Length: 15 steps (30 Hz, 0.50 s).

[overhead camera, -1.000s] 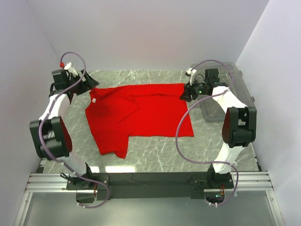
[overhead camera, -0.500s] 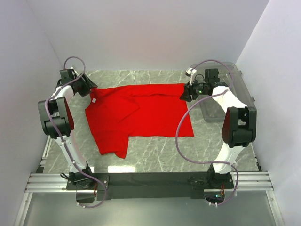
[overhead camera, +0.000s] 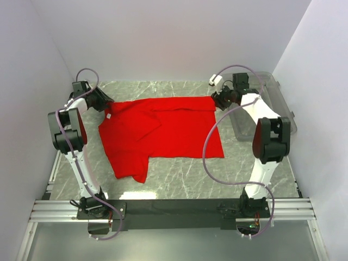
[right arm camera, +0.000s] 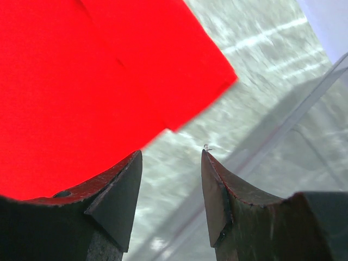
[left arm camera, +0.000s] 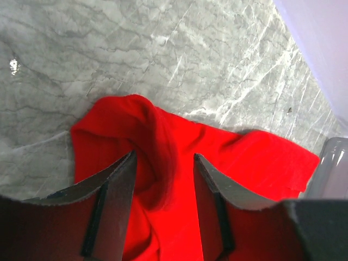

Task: Fold and stack the t-shirts
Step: Fold the tshirt

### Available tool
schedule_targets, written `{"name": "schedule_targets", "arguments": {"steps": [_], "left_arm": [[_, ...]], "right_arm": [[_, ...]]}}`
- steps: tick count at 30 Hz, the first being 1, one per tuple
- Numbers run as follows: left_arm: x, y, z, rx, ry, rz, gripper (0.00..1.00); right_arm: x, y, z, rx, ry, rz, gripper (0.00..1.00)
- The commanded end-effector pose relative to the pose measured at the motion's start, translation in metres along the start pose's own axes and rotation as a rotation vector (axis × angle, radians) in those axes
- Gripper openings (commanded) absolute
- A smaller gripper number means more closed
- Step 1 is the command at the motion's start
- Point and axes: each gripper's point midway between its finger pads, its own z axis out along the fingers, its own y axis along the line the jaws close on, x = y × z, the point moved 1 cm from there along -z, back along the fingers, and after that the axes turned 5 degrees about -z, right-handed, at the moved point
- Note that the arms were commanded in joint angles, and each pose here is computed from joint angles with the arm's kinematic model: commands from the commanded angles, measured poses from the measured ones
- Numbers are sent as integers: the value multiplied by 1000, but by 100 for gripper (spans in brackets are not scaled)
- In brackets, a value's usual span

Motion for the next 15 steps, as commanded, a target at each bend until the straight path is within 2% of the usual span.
{"name": "schedule_targets", "arguments": {"steps": [1, 8, 15], "left_arm": [[-21, -28, -6, 87, -49, 18, 51], [-19, -28, -3, 95, -44, 4, 51], [-20, -25, 0, 88, -48, -35, 46]], "right_arm": [[13, -33, 5, 91, 126, -175, 55], [17, -16, 30, 24, 170, -264, 55], [7, -9, 37, 9, 133, -211, 55]]}}
